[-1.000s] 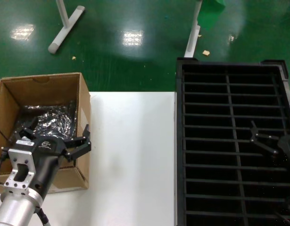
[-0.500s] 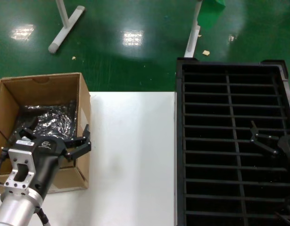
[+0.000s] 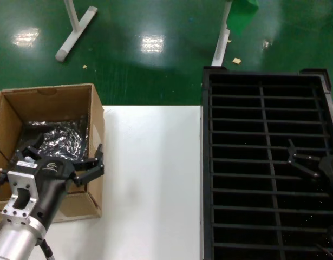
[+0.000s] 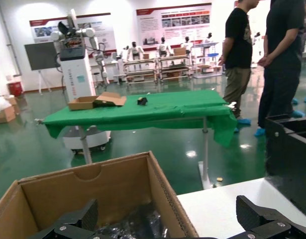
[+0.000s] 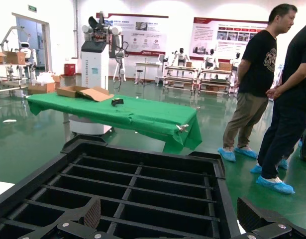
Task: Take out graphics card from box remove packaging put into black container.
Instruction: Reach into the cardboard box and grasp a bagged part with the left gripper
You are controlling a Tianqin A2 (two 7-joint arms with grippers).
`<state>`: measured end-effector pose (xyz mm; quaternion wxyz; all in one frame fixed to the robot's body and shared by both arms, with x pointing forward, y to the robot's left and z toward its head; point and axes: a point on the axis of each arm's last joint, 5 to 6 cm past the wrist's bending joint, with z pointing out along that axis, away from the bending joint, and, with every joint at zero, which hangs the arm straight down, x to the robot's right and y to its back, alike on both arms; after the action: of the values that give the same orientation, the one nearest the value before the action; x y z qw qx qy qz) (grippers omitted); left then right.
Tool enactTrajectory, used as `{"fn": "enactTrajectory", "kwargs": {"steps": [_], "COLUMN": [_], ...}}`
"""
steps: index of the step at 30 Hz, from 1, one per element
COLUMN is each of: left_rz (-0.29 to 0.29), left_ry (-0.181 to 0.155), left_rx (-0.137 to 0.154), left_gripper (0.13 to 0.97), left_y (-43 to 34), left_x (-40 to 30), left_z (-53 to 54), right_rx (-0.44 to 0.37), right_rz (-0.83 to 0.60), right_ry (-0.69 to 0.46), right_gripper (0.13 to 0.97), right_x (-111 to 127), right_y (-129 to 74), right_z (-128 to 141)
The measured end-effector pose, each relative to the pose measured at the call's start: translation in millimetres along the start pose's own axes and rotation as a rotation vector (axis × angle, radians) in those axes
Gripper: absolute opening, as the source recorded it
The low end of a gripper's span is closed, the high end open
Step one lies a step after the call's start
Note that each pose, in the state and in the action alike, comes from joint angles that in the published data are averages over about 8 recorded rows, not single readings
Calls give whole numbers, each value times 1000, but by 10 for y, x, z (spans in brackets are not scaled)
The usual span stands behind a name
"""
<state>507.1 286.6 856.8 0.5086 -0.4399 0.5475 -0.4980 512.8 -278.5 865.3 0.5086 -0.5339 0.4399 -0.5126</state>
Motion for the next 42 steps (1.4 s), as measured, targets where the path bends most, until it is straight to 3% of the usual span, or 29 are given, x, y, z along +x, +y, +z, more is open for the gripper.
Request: {"fn": "enactTrajectory", "kwargs": {"steps": [6, 11, 15, 20, 24, 28, 34, 42], "left_rz": [46, 157, 314, 547, 701, 825, 977, 1110], "left_ry": [39, 58, 54, 30, 18, 22, 49, 77], "left_rx": [4, 19, 40, 56, 49, 8, -89, -195], "left_gripper": [966, 966, 966, 966, 966, 966, 966, 966], "left_y": [-65, -183, -306, -486, -640, -733, -763, -848], "left_x": [-61, -128, -243, -475, -644, -749, -830, -909], "left_z": [-8, 0, 31, 97, 121, 121, 133, 223], "right_rx": [0, 0, 0, 0, 0, 0, 0, 0], "right_rz": [0, 0, 0, 0, 0, 0, 0, 0], "right_ry": [0, 0, 0, 0, 0, 0, 0, 0], "right_gripper": [966, 966, 966, 966, 966, 966, 966, 966], "right_x": [0, 0, 0, 0, 0, 0, 0, 0], "right_y": [0, 0, 0, 0, 0, 0, 0, 0], "right_z": [0, 0, 0, 0, 0, 0, 0, 0]}}
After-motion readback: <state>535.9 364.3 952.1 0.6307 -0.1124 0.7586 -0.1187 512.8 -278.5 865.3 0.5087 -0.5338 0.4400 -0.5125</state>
